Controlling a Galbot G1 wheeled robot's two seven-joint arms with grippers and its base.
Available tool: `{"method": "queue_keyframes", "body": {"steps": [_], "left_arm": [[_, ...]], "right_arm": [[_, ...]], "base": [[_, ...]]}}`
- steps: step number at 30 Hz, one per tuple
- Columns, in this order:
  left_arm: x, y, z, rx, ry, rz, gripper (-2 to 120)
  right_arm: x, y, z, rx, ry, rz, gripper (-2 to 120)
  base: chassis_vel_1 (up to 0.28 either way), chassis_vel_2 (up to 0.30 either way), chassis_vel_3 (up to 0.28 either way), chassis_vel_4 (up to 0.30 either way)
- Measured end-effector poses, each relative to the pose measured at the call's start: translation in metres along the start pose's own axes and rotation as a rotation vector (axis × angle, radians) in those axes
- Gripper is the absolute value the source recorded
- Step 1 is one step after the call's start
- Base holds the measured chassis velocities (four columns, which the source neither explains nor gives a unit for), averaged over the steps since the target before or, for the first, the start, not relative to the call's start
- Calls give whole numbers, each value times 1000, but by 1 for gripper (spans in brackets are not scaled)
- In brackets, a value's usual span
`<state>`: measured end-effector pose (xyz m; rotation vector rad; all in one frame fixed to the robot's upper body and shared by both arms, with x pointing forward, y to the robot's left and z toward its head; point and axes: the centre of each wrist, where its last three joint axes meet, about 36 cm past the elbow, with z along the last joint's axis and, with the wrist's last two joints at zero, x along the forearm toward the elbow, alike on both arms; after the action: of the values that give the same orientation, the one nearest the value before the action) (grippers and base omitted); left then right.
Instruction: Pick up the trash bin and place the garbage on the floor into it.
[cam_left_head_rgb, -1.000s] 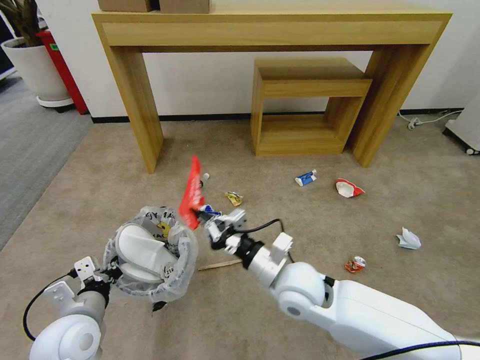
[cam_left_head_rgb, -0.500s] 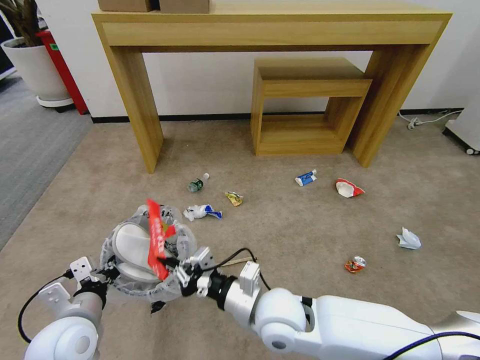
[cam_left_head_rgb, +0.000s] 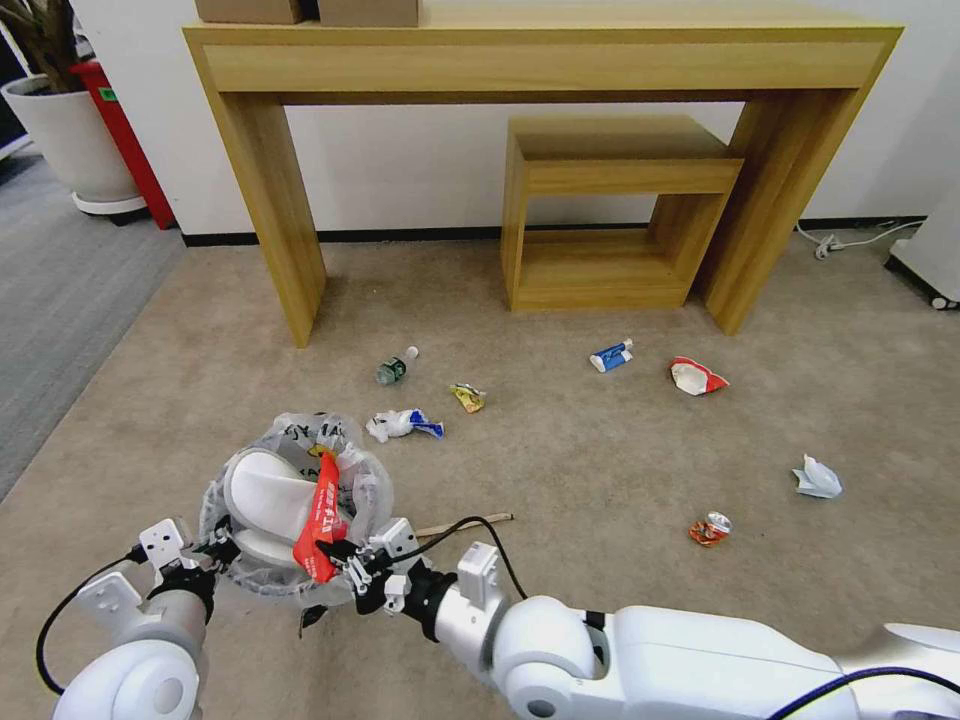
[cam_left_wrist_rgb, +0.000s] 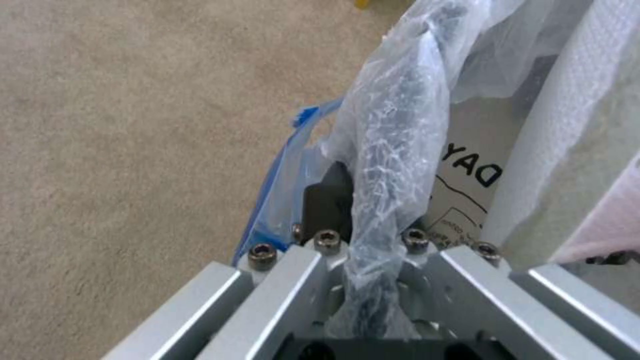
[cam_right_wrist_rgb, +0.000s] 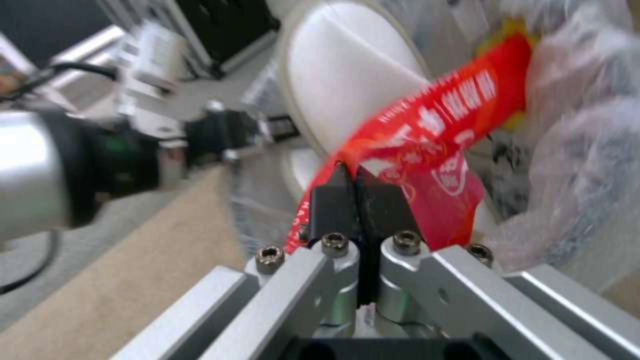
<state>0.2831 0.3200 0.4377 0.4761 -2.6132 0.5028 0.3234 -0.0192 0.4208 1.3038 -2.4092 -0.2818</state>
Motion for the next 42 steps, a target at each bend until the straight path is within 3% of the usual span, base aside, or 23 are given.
{"method": "queue_keyframes", "body": {"steps": [10, 14, 17, 31, 42], "left_arm": [[1, 1, 4, -1, 0, -3, 0], [-1, 0, 5, 0, 3, -3, 0], [-2, 0, 5, 1, 1, -2, 0], [-3, 4, 1, -5, -6, -9, 0], [-3, 4, 2, -3, -3, -12, 0]], "right_arm": [[-22, 22, -1, -20, 79, 87, 0], [-23, 20, -2, -16, 75, 86, 0], [-21, 18, -4, -6, 67, 85, 7], [-11, 15, -6, 34, 76, 85, 63], [-6, 13, -10, 62, 70, 89, 98]], "base": [[0, 0, 0, 0], [0, 0, 0, 0], [0, 0, 0, 0], [0, 0, 0, 0], [0, 0, 0, 0]]}}
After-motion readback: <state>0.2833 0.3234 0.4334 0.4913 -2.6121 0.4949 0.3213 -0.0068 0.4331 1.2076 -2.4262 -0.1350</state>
